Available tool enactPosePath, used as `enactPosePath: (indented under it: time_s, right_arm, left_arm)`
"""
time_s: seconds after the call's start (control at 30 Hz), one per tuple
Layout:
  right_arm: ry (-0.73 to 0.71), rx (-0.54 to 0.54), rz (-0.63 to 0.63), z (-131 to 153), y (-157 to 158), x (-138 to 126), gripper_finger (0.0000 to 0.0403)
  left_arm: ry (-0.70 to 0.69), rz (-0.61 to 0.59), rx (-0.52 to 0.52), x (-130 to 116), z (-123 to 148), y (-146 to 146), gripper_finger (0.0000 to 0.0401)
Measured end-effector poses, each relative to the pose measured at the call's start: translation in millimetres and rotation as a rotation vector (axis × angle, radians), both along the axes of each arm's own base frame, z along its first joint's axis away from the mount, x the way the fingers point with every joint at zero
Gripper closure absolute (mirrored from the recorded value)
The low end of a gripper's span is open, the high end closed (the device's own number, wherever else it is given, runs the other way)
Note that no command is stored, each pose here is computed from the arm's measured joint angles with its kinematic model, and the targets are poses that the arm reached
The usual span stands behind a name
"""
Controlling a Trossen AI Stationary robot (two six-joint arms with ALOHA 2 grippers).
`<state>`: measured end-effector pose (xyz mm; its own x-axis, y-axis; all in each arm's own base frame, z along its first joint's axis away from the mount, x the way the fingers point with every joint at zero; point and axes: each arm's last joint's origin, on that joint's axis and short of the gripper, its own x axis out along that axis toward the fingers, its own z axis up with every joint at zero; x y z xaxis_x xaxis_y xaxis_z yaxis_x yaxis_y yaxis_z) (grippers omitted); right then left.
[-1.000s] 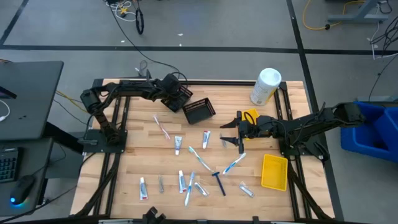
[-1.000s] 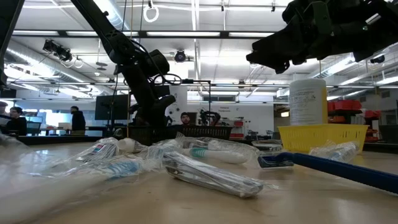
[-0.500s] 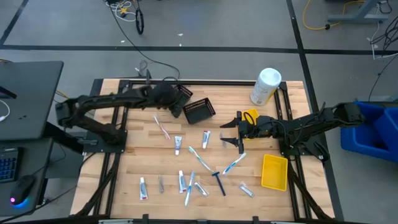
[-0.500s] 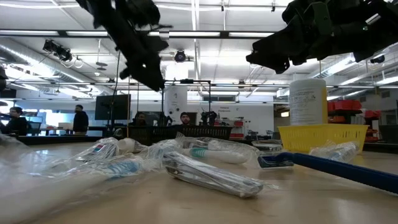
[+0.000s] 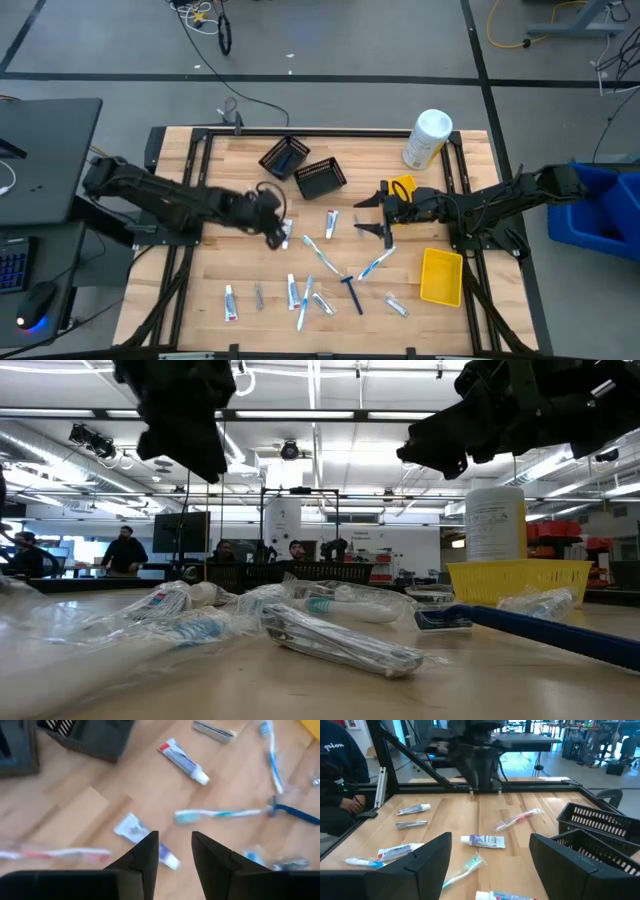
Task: Pick & Place Travel size toiletries
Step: Put the toothpaste into the bottom black bin
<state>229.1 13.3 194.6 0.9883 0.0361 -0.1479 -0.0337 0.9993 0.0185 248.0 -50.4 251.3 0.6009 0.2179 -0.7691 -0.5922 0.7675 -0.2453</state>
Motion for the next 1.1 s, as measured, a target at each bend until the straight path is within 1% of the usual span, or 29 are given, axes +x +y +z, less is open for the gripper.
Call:
enactPosePath:
  time_s: [0.13, 0.23, 0.3, 0.37, 0.43, 0.5, 0.6, 0.8, 0.97, 1.1]
  right_arm:
    - [-0.001, 0.0, 0.015, 0, 3, 0, 0.0131]
    - [-0.002, 0.0, 0.025, 0, 6, 0, 0.0135]
    - [-0.003, 0.0, 0.032, 0, 7, -1, 0.0136]
    - [-0.024, 0.002, 0.04, 1, 9, 0, 0.0136]
    - [-0.036, 0.003, 0.048, 1, 11, 1, 0.0131]
    - [-0.067, 0.002, 0.054, 0, 13, 5, 0.0124]
    - [-0.084, 0.003, 0.054, -4, 13, 10, 0.0111]
    - [-0.037, -0.009, 0.054, -17, 15, 22, 0.0094]
    - [-0.026, -0.01, 0.057, -17, 17, 43, 0.01]
    - [0.014, -0.009, 0.08, -22, 19, 53, 0.011]
  left_arm:
    - [-0.049, 0.061, -0.013, -5, -1, -23, 0.0277]
    - [-0.055, 0.11, 0.004, -6, -9, -38, 0.0277]
    - [-0.066, 0.127, 0.008, -1, -17, -46, 0.0277]
    - [-0.023, 0.119, 0.021, 1, -28, -53, 0.0277]
    - [-0.01, 0.114, 0.032, 6, -37, -57, 0.0277]
    - [0.014, 0.116, 0.043, 8, -44, -59, 0.0277]
    - [0.041, 0.126, 0.028, 11, -53, -61, 0.0277]
    - [0.049, 0.141, 0.041, 10, -54, -60, 0.0277]
    - [0.013, 0.223, -0.012, 13, -55, -59, 0.0277]
    - [0.042, 0.226, -0.002, 16, -63, -59, 0.0277]
